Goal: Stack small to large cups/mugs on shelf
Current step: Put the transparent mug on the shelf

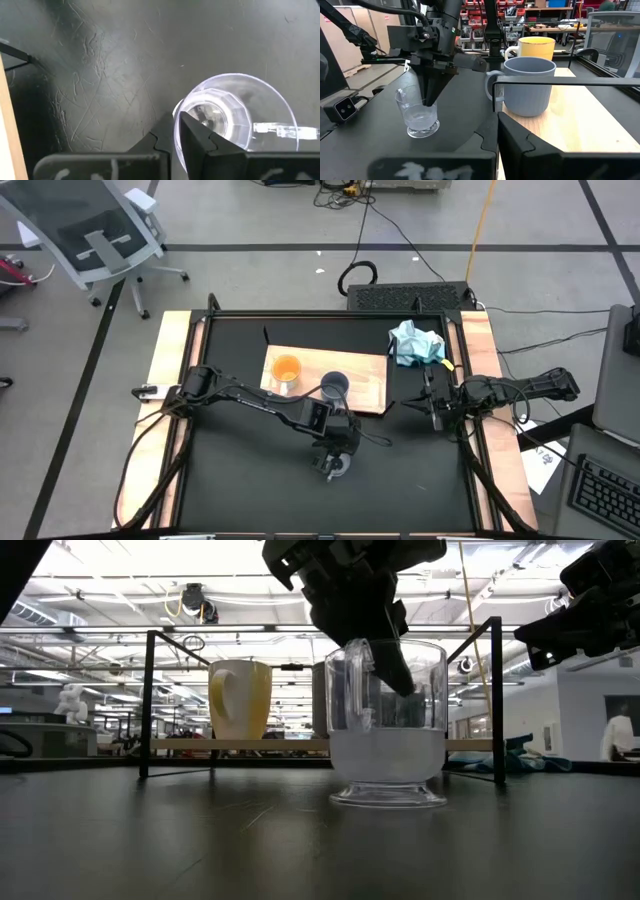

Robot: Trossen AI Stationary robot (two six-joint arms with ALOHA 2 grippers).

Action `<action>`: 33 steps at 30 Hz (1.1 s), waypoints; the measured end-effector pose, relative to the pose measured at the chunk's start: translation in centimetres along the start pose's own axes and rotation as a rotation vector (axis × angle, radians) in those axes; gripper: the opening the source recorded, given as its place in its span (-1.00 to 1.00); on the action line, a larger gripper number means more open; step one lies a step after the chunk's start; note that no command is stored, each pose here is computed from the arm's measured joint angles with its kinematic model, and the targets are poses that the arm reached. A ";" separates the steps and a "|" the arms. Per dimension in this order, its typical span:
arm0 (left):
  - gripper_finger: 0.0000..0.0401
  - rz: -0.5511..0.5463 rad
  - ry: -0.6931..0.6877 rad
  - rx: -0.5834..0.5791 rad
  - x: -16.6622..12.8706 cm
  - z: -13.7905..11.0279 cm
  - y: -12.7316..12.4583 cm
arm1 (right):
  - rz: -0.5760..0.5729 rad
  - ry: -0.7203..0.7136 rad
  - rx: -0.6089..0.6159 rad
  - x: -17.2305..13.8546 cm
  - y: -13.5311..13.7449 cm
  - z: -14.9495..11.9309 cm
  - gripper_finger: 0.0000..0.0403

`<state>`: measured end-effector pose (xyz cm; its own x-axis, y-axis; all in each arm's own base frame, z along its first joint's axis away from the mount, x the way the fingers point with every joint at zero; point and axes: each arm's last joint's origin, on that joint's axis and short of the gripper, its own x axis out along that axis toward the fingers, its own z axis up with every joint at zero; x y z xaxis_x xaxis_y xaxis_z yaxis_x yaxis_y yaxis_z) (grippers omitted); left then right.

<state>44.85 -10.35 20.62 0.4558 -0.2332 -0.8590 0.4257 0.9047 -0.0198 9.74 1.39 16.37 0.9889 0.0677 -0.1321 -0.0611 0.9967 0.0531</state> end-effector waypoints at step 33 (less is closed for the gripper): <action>-0.14 0.042 0.008 -0.040 -3.8 0.4 -1.3 | 0.000 0.002 0.017 0.0 0.0 0.0 -1.00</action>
<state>42.86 -10.77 24.11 0.4659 -0.1922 -0.8637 0.3750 0.9270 -0.0041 9.74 1.39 16.36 0.9887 0.0678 -0.1340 -0.0588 0.9958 0.0702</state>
